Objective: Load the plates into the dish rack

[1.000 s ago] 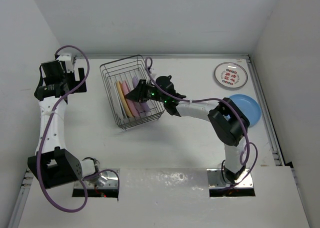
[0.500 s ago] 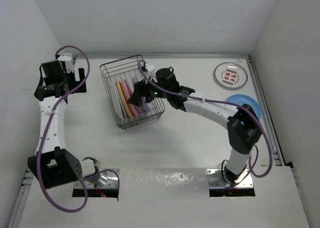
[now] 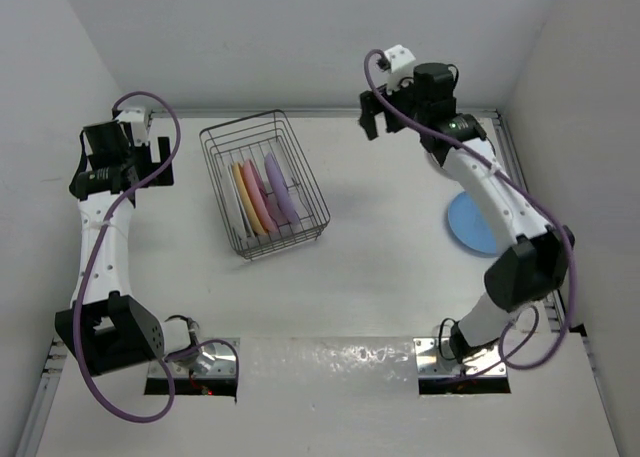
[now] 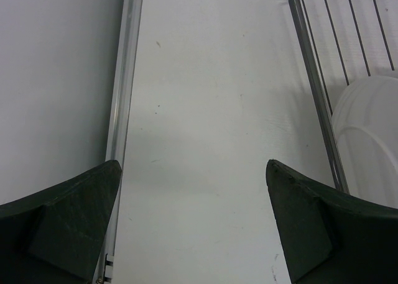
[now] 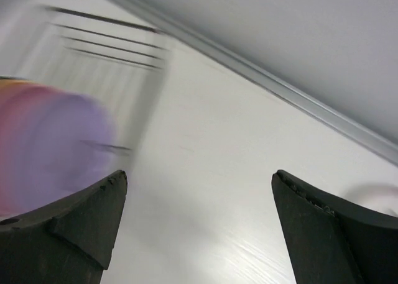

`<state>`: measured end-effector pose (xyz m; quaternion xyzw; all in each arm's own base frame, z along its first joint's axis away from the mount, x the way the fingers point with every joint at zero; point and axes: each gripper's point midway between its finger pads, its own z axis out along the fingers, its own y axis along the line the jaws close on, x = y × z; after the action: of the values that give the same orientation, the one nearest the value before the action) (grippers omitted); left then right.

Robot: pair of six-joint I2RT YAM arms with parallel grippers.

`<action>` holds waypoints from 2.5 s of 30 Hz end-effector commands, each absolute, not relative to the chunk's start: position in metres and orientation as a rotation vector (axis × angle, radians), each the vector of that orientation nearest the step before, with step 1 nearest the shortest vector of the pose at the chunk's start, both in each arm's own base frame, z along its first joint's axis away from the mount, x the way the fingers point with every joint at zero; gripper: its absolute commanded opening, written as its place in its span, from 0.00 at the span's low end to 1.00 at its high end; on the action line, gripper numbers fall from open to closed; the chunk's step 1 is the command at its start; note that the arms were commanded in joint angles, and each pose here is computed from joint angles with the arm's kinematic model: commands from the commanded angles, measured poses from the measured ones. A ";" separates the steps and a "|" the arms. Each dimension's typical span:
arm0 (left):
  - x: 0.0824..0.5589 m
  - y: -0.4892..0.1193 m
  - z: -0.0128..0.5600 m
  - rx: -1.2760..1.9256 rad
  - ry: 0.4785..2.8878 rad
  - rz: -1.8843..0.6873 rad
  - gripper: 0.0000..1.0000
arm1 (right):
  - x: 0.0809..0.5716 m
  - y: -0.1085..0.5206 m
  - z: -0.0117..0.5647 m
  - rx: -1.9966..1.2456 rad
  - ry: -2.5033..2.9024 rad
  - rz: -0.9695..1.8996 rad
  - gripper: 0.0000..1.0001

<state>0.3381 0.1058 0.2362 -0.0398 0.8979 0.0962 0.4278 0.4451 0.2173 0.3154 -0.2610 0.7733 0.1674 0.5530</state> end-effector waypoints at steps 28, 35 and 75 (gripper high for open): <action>0.371 0.131 0.241 -0.109 2.262 0.352 0.99 | 0.526 -0.044 0.003 -0.969 2.430 -0.956 0.59; 0.370 0.139 0.252 -0.108 2.252 0.415 0.99 | 0.539 -0.056 -0.018 -0.971 2.423 -0.951 0.56; 0.373 0.116 0.275 -0.086 2.167 0.247 1.00 | 0.474 0.158 0.364 -0.165 1.529 0.720 0.00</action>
<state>0.3648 0.1198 0.2372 -0.0317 0.9079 0.1059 0.4044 0.4885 0.1143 0.2167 -0.0482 0.8194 0.1764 0.5433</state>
